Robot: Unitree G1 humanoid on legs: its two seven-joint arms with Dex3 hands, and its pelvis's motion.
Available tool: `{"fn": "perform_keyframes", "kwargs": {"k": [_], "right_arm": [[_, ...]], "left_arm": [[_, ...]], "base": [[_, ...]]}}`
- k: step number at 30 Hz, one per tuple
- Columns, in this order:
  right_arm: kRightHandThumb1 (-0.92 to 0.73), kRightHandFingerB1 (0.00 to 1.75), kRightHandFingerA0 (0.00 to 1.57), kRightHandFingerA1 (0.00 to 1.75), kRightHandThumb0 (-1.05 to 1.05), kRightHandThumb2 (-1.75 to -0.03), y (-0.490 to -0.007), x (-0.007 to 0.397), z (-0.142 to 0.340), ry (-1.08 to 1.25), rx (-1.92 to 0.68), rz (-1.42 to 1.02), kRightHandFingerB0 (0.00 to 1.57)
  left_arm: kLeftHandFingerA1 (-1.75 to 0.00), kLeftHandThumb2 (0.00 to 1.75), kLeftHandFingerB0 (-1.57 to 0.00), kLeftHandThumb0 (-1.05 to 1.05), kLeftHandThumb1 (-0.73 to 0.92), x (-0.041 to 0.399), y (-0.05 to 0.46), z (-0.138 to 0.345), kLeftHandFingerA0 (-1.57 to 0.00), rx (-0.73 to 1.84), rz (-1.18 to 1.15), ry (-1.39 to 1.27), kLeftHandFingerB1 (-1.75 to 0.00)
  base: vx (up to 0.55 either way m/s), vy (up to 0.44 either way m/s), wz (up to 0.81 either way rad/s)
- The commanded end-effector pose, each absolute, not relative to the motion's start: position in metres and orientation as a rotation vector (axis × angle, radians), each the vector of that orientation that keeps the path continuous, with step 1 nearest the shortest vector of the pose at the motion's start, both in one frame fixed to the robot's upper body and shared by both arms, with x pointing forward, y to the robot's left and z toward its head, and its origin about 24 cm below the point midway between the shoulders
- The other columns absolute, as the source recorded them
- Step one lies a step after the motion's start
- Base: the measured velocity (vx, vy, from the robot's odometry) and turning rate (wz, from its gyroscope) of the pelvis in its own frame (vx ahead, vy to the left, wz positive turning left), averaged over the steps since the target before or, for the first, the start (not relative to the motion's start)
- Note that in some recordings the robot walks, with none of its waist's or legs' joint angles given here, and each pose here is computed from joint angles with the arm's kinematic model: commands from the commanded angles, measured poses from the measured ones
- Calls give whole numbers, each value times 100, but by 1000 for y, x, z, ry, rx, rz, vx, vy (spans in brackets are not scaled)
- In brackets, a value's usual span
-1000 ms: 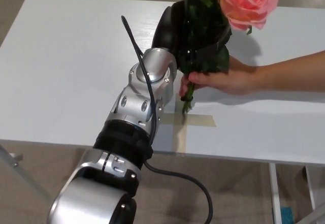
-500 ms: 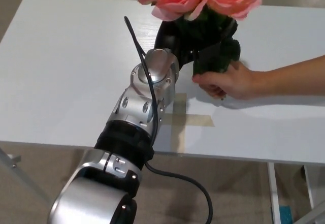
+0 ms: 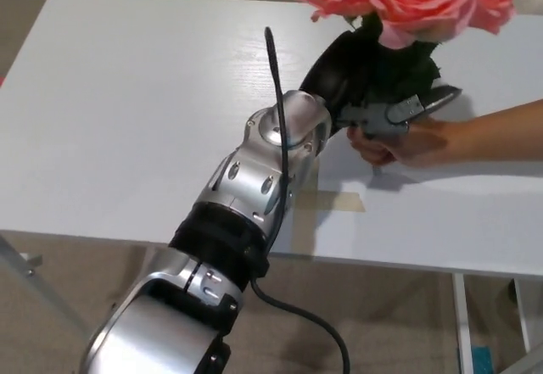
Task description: Use the left hand to pick up the rose and passes it to a human.
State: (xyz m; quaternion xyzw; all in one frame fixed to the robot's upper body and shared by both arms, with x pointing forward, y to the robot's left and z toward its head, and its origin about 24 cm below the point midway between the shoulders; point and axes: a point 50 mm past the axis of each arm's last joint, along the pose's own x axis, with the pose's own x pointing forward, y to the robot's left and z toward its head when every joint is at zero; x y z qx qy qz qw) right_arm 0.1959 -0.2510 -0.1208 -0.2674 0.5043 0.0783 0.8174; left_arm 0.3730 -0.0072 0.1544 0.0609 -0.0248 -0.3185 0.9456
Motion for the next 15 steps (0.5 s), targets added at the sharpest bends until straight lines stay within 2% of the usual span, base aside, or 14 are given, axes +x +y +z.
{"fn": "perform_keyframes", "kwargs": {"k": [1,2,10,11,15], "right_arm": [[-71,35,52,39,-37,-62,-254,189,-123,1091,-574,175,42],[-72,35,52,39,-37,-62,-256,189,-123,1098,-563,171,42],[-72,35,52,39,-37,-62,-257,189,-122,1100,-563,169,42],[-72,35,52,39,-37,-62,-257,186,-124,1111,-569,174,42],[-72,35,52,39,-37,-62,-259,181,-126,1126,-569,159,42]], "left_arm": [[0,58,0,-84,46,369,-11,149,0,172,-733,-1,-1],[0,58,0,-84,47,374,4,154,0,268,-739,-22,0],[0,58,0,-85,47,377,20,160,0,316,-756,-25,0],[0,58,0,-84,47,381,43,164,0,349,-751,-27,0],[0,59,0,-86,47,381,63,169,0,391,-731,-41,0]], "base": [[0,0,0],[0,0,0],[0,0,0],[0,0,0],[0,0,0]]}}
